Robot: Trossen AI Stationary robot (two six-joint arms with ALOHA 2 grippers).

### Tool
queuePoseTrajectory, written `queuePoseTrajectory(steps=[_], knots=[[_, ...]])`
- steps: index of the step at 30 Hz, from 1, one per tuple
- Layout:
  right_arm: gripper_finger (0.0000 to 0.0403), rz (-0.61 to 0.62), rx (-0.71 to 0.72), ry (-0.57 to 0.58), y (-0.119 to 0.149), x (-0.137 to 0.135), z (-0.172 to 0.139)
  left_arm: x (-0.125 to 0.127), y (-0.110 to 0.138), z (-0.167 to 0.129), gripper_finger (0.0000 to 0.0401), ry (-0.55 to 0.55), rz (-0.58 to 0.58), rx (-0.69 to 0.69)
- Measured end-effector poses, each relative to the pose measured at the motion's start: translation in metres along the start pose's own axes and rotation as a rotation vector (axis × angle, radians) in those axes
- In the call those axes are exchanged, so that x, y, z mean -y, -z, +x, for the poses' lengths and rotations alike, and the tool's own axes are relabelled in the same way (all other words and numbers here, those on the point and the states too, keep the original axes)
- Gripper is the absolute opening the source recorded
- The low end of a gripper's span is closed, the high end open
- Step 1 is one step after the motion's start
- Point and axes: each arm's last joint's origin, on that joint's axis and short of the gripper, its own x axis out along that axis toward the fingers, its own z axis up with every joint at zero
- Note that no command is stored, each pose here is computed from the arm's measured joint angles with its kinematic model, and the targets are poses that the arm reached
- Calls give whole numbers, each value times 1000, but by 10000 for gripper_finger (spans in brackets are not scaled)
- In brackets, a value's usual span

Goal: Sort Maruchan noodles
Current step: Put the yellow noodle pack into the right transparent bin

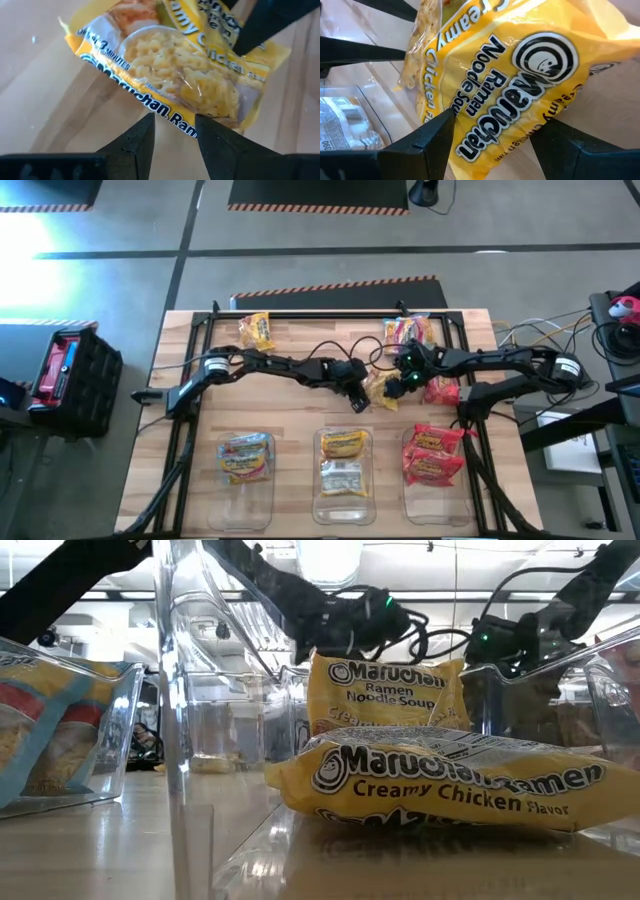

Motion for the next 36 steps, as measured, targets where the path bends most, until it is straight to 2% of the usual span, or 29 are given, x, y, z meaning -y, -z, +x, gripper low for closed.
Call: queuePoseTrajectory(steps=[7,13,21,26,36], knots=[[231,-24,11,15,0,0,0,17,-27,-20,118,18,156,24],[231,-38,10,17,0,1,0,22,-40,-23,116,40,198,119],[231,-49,8,17,0,1,0,12,-25,-12,116,-3,195,115],[231,-51,8,16,0,1,0,6,-18,-3,116,-6,148,120],[231,-50,-17,-19,5,-3,-10,0,-5,13,116,-33,141,59]])
